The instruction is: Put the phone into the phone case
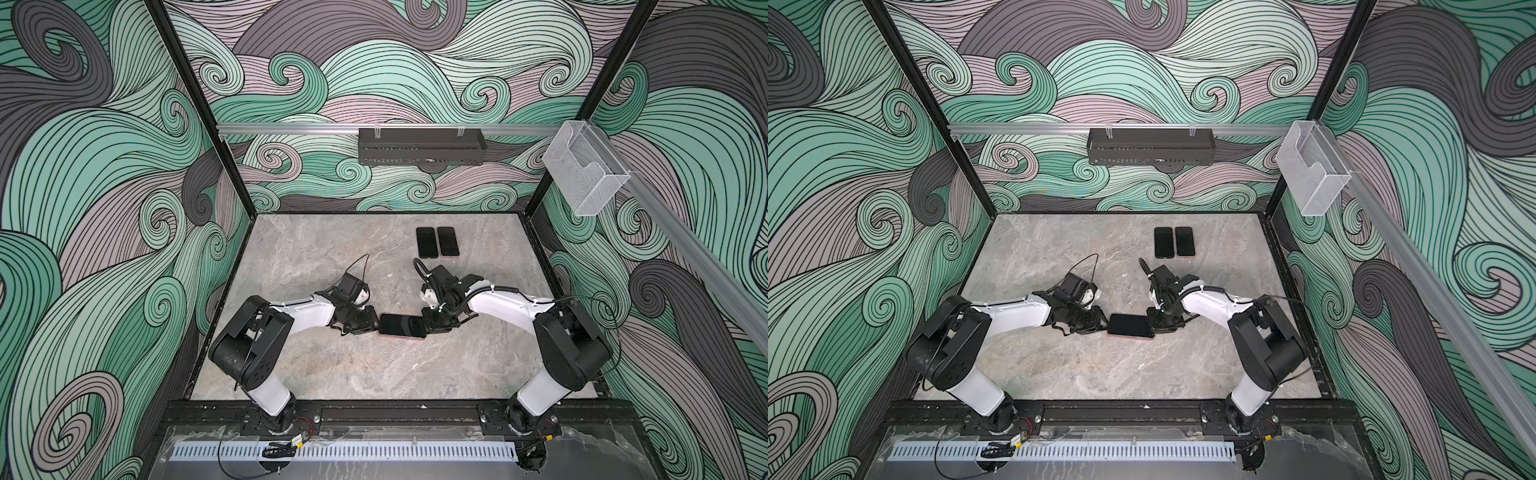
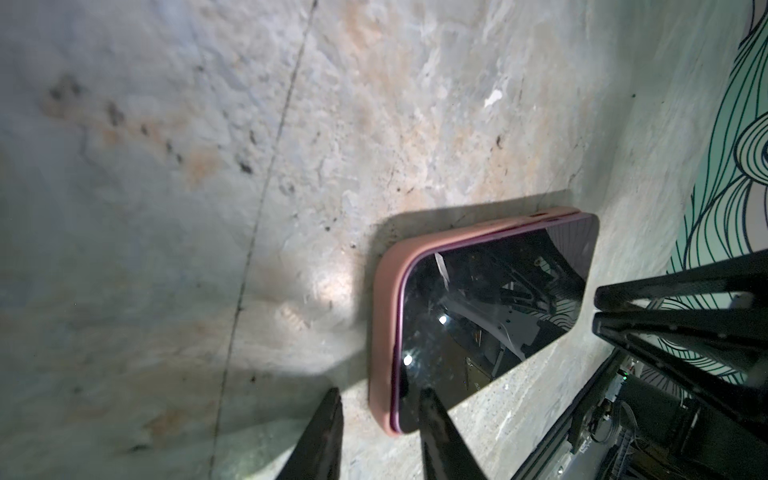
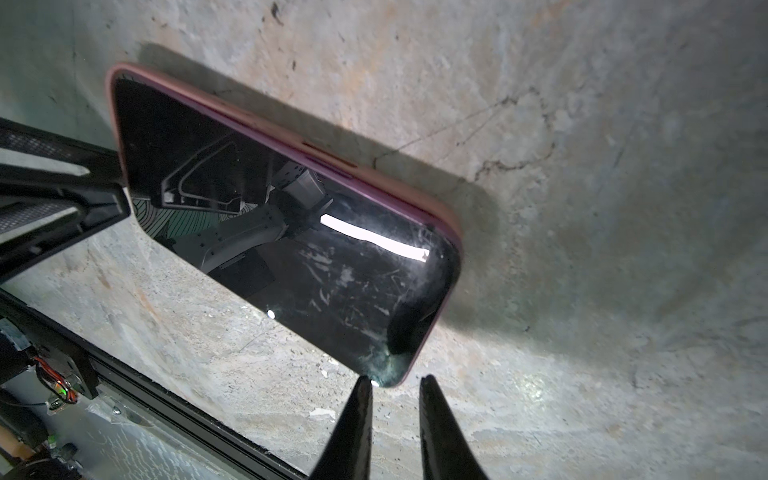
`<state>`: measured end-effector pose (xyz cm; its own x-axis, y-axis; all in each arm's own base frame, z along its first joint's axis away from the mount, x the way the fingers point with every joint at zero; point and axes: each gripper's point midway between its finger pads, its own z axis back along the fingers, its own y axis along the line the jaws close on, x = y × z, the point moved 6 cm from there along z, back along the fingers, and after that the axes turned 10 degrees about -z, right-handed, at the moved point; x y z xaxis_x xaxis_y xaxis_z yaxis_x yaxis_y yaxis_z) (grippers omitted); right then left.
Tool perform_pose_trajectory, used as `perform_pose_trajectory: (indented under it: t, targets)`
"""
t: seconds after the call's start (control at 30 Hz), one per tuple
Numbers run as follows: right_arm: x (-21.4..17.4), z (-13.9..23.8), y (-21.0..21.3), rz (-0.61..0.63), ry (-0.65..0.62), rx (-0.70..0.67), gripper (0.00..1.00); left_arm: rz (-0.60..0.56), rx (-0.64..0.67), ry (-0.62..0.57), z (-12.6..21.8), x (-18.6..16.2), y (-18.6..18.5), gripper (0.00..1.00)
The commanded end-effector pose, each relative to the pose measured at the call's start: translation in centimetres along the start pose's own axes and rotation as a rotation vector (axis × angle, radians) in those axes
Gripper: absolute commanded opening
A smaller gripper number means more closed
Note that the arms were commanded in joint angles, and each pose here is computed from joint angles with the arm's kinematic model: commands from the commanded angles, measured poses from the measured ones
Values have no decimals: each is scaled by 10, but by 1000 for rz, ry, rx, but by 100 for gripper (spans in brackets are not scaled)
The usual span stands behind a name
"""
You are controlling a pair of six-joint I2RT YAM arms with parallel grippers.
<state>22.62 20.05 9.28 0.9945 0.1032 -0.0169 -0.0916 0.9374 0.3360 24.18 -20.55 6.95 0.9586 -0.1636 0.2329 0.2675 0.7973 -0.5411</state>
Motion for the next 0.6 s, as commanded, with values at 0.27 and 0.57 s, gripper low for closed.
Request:
perform_pose_trajectory:
  t: [0.27, 0.57]
  targets:
    - [2, -13, -1, -18, 9, 7, 20, -20, -83, 21, -9, 0, -8, 32]
    - [2, -22, 0, -25, 21, 24, 19, -14, -93, 30, -9, -6, -6, 29]
